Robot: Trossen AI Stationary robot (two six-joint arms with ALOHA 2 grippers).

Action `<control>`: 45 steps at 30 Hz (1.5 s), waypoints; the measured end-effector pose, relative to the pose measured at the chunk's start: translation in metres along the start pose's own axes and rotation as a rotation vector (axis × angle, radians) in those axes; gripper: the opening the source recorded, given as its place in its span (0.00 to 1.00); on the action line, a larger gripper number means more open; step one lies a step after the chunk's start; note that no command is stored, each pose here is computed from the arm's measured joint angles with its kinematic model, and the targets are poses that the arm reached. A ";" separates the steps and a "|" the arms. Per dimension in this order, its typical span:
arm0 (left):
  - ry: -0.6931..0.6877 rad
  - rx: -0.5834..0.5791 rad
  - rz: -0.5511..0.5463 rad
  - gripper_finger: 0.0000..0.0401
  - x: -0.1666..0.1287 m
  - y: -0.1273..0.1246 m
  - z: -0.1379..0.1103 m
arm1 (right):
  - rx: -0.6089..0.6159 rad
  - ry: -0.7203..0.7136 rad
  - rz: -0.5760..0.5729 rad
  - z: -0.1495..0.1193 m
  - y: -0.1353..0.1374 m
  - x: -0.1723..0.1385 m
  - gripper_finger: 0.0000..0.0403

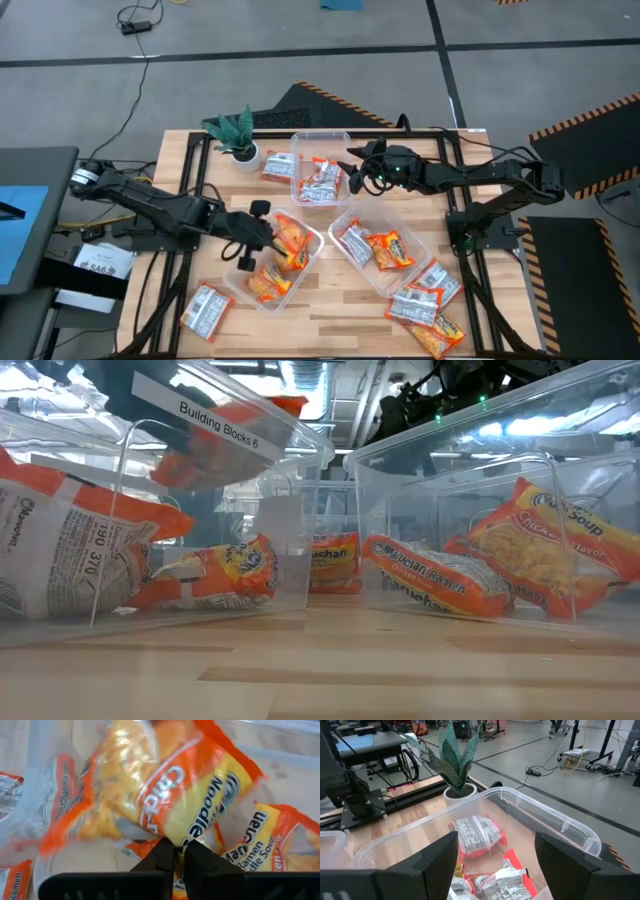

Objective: Sort Maruchan noodles
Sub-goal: Put the noodle pack into the bottom left transparent bin, then put the noodle pack into the bottom right transparent bin

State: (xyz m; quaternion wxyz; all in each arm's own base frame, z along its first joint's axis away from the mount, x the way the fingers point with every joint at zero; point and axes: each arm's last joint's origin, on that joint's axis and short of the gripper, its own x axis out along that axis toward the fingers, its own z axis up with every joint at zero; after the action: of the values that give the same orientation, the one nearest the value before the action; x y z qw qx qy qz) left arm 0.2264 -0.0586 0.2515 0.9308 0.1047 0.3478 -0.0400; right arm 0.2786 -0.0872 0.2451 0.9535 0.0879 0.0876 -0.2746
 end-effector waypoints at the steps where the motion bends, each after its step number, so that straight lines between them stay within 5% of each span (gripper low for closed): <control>1: -0.008 -0.008 -0.002 0.03 0.000 0.000 0.001 | -0.001 0.006 -0.001 -0.001 0.000 0.000 0.71; 15: -0.045 -0.051 0.032 0.40 -0.011 0.001 0.013 | -0.001 0.014 -0.001 -0.002 0.000 0.000 0.71; 24: -0.241 0.031 0.064 0.44 -0.047 0.010 0.030 | -0.003 0.013 0.009 -0.002 0.003 -0.001 0.71; 34: -0.597 -0.015 0.161 0.44 -0.051 0.031 -0.036 | -0.020 0.018 0.033 -0.003 0.010 -0.003 0.71; 40: -0.669 -0.072 0.120 0.44 -0.047 0.038 -0.076 | -0.004 0.008 0.043 -0.002 0.012 -0.003 0.71; 45: -0.694 -0.092 0.110 0.44 -0.048 0.039 -0.087 | 0.022 -0.028 0.131 0.009 0.023 -0.019 0.71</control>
State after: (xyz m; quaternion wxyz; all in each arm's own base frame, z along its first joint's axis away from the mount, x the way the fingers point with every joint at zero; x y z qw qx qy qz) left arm 0.1403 -0.0010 0.2259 0.9981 0.0615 0.0063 -0.0073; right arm 0.2764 -0.0600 0.2605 0.9695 0.1003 0.0654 -0.2139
